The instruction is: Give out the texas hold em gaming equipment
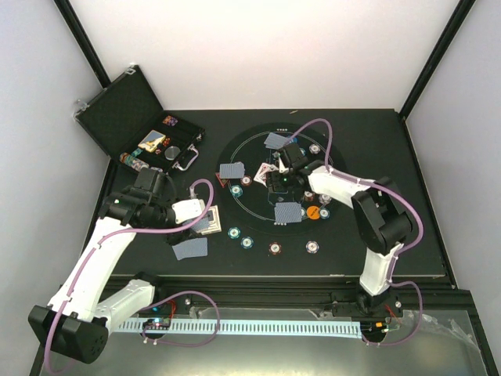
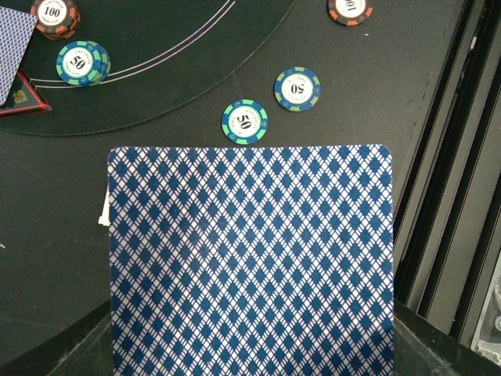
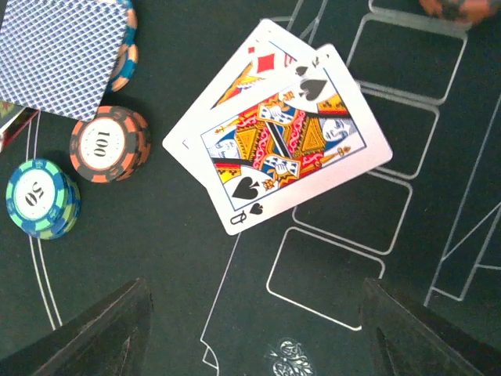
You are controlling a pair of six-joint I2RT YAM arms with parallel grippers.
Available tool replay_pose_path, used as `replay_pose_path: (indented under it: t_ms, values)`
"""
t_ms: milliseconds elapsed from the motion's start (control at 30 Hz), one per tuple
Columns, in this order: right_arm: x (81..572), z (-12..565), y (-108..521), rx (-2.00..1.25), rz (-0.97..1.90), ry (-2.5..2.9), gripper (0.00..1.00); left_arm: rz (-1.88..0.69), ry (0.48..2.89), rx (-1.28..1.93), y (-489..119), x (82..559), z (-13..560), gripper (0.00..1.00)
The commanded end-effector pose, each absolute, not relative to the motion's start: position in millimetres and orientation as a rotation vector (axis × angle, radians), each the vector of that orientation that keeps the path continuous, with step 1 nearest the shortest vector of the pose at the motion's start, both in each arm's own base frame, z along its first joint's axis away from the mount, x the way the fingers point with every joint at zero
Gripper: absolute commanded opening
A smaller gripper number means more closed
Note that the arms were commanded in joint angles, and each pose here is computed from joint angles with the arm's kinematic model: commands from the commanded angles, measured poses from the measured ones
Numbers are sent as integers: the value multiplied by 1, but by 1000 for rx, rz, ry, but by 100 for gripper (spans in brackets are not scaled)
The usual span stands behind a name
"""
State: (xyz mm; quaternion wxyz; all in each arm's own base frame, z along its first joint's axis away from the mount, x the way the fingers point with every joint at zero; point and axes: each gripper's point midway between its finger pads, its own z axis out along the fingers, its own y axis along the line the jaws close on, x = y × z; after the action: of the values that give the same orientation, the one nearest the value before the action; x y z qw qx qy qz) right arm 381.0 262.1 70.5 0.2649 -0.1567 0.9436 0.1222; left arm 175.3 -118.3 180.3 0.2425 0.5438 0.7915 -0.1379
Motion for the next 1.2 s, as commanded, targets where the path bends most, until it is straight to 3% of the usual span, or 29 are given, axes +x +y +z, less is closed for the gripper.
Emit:
replay_pose_path:
  t_ms: [0,233,667,1167]
  values:
    - [373,62,286,-196,751,2647,75,-366,2119,1486,-120,176,196,1]
    - [398,50,279,-49,837,2678,71,-360,2123,1493,-119,176,193,1]
    - [437,17,249,100,699,2735,68,-355,2123,1502,-119,178,190,2]
    - [461,35,251,41,657,2724,67,-355,2111,1504,-120,179,192,2]
